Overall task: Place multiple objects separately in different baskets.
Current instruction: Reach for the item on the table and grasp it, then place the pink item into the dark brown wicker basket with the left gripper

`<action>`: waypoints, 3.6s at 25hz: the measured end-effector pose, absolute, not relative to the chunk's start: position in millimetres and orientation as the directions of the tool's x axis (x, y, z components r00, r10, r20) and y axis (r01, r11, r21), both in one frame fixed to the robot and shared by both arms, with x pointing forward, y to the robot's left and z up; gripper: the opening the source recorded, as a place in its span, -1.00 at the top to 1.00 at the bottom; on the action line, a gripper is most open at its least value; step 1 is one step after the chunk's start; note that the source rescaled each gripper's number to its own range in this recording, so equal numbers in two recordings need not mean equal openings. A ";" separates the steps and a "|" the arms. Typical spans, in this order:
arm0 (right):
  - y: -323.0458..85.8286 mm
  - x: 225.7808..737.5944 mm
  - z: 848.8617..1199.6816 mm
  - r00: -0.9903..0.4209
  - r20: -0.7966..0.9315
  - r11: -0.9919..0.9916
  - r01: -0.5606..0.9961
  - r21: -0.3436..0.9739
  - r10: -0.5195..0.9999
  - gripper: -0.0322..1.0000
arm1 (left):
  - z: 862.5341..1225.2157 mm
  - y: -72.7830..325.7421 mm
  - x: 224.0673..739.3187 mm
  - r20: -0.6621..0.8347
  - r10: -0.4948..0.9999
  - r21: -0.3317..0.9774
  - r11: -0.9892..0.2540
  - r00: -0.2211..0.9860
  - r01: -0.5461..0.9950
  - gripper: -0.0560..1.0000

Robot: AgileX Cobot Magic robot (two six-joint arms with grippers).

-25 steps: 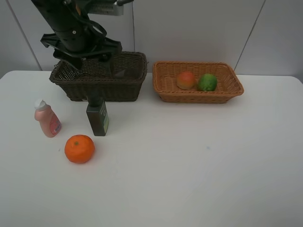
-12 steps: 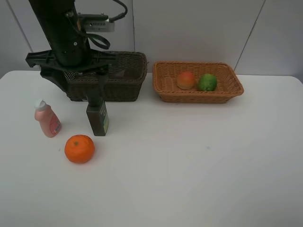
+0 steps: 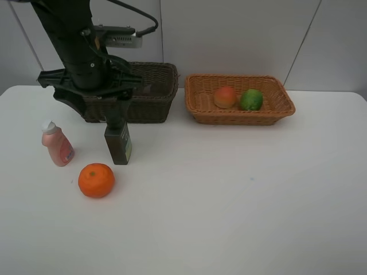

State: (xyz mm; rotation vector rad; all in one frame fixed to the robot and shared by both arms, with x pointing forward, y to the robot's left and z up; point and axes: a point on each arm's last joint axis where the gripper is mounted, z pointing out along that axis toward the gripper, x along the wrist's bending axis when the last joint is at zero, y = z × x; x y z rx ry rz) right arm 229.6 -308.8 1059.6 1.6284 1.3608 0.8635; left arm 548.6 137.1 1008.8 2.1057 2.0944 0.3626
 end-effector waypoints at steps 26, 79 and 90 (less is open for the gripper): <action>-308.8 229.6 1059.6 0.179 -0.002 -0.074 0.417 0.906 0.984 -0.95 | 943.5 128.5 568.0 0.108 0.993 0.237 -0.077 0.052 0.968 -0.99; -308.8 229.6 1059.6 0.179 -0.002 -0.074 0.417 0.906 0.984 -0.95 | 972.1 149.9 559.7 -0.041 0.999 0.280 0.034 -0.024 0.959 0.00; -308.8 229.6 1059.6 0.179 -0.002 -0.074 0.417 0.906 0.984 -0.95 | 1067.9 187.0 580.7 0.036 0.999 0.507 -0.001 -0.019 0.862 0.00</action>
